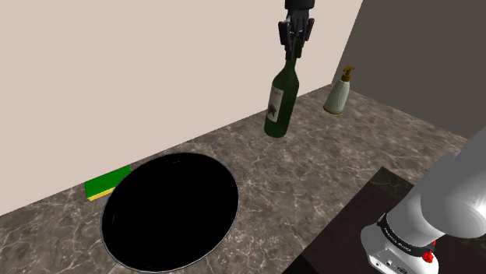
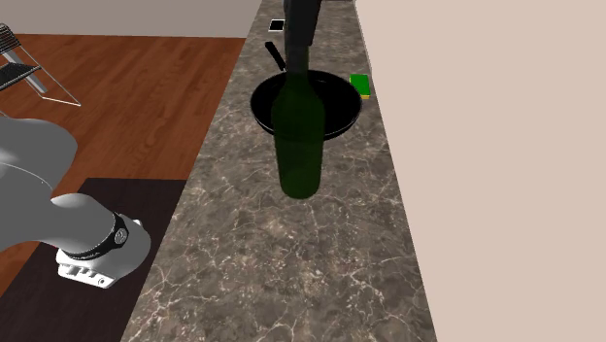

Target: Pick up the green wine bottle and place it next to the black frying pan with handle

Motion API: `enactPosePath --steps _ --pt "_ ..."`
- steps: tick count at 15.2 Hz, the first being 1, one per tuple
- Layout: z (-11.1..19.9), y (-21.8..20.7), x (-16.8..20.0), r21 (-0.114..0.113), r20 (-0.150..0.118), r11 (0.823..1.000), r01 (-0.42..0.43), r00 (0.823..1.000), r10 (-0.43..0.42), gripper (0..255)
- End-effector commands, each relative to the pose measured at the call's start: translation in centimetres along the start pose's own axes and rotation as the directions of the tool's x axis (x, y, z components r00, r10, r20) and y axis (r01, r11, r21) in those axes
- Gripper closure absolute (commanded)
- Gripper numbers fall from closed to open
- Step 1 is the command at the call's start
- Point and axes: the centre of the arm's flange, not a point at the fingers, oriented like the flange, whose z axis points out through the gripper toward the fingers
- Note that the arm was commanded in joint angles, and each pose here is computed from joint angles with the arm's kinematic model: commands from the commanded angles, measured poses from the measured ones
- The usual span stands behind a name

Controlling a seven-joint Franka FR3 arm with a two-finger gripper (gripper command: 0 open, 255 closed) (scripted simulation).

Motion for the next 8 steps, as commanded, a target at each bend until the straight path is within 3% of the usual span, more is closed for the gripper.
enactPosePath --steps 1,8 --pt "0.4 -2.1 -2.0 0.0 0.0 1.0 -0.001 1.0 0.001 255" --pt "1.1 -9.2 -7.8 0.0 0.0 1.0 -0.001 1.0 0.001 255"
